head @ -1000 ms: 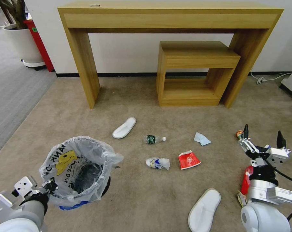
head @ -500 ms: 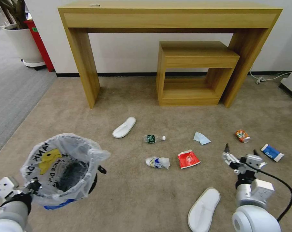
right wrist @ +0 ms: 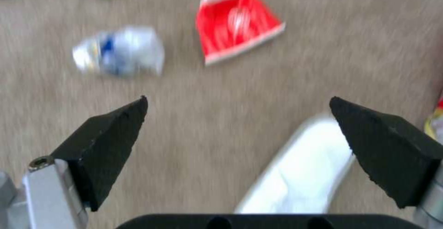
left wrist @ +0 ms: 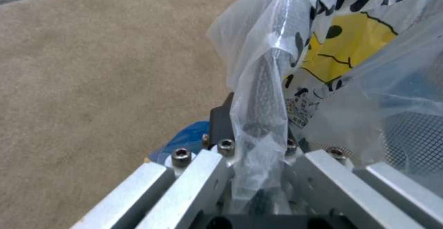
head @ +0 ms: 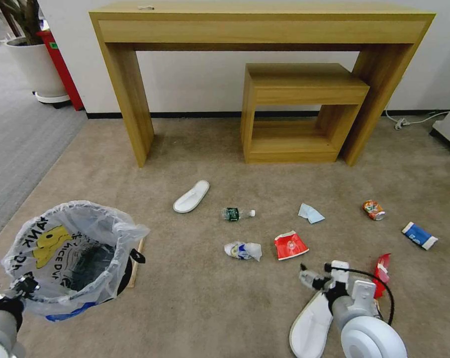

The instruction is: Pick up the trash bin and place the garbage on the floor into it.

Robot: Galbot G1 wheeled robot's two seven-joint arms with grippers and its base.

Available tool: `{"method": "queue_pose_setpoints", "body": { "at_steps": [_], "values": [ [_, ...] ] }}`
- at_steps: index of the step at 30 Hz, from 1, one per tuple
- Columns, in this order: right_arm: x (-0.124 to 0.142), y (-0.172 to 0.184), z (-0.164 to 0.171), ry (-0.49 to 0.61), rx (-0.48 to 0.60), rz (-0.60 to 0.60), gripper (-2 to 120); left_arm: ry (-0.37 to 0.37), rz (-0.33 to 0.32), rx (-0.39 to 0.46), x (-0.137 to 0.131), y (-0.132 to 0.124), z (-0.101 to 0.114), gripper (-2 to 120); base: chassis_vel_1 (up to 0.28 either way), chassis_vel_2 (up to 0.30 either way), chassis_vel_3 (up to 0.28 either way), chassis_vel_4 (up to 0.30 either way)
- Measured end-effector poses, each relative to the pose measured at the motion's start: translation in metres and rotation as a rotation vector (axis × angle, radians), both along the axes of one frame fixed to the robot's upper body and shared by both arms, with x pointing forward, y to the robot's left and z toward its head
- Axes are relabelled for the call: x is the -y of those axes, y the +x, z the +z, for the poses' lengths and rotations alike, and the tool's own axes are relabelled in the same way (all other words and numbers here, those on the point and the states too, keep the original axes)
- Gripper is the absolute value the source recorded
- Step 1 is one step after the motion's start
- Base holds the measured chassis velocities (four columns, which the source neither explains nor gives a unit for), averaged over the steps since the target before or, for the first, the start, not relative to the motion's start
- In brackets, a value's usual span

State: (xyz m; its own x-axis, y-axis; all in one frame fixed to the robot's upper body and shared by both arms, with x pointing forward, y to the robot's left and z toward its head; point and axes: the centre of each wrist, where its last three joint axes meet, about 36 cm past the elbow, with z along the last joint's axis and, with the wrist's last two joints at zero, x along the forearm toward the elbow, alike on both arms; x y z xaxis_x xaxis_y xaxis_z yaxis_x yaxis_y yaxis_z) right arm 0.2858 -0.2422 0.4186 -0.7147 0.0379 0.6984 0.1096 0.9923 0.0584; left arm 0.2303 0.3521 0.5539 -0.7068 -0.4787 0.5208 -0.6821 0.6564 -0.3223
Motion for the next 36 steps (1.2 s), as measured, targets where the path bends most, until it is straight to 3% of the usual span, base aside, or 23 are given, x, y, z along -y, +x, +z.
{"method": "queue_pose_setpoints", "body": {
  "at_steps": [7,18,36],
  "values": [
    [-0.004,-0.007,-0.021,-0.098,-0.117,0.018,100,-0.002,0.017,0.005,-0.008,-0.004,0.002,0,0.0,0.0,0.0,0.0],
    [0.003,-0.012,-0.047,-0.233,-0.158,-0.019,100,-0.019,0.012,0.003,-0.007,-0.005,0.0,0,0.0,0.0,0.0,0.0],
    [-0.007,-0.02,-0.085,-0.215,-0.243,-0.011,100,-0.03,0.002,0.002,-0.004,-0.003,-0.002,0,0.0,0.0,0.0,0.0]
  ]
}}
